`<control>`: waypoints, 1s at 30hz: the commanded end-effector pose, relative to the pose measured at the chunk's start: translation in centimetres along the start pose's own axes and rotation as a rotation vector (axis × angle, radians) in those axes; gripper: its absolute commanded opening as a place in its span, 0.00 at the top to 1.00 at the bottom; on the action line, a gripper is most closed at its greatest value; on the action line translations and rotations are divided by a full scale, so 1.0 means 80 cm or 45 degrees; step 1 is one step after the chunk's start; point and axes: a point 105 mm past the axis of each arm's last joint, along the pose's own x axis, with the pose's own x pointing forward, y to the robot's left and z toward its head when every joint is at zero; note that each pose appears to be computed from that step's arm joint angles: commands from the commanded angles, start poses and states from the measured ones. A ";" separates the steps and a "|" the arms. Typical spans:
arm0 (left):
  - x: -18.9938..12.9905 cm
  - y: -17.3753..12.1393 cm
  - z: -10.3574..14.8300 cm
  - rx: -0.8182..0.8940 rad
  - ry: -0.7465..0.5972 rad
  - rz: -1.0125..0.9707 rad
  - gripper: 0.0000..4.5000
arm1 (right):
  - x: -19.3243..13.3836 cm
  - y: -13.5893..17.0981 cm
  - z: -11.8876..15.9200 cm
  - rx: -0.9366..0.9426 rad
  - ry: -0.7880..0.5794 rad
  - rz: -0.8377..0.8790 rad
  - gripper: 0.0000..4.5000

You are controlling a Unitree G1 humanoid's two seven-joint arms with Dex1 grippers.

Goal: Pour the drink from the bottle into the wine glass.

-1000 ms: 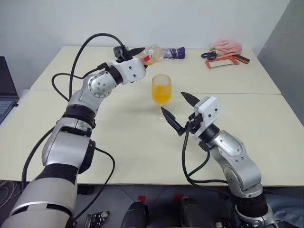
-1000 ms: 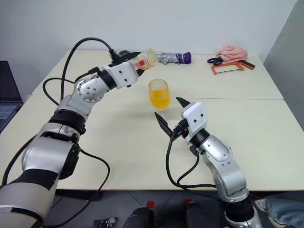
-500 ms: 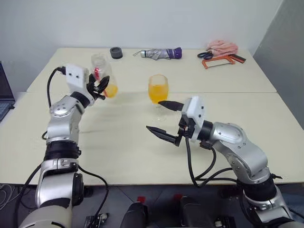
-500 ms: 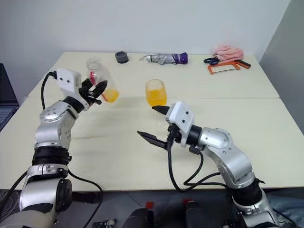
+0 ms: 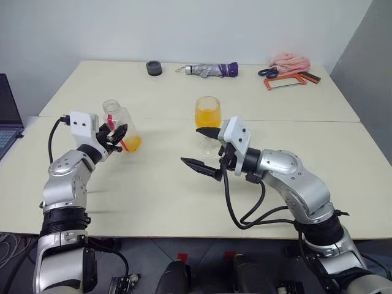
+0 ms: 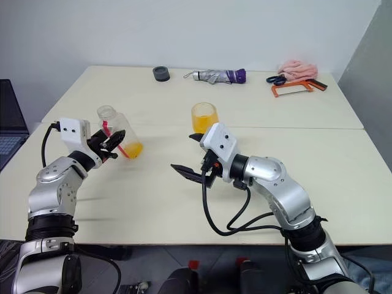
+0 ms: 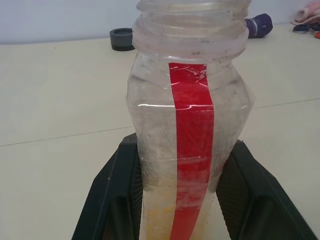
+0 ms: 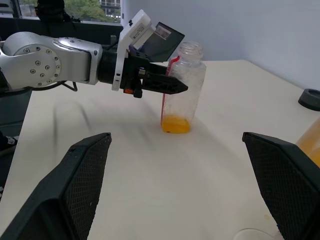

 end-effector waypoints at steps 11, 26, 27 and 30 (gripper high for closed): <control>-0.013 -0.002 0.000 0.069 -0.048 0.017 0.01 | -0.018 0.004 -0.016 -0.034 0.047 -0.012 0.00; -0.077 -0.029 -0.016 0.116 -0.089 0.177 0.01 | -0.115 -0.051 -0.121 0.140 -0.017 -0.806 0.00; -0.081 -0.035 -0.017 0.107 -0.101 0.168 0.01 | -0.119 -0.053 -0.126 0.161 -0.023 -0.849 0.00; -0.087 -0.047 -0.019 0.074 -0.113 0.161 0.01 | -0.123 -0.055 -0.137 0.182 -0.021 -0.906 0.00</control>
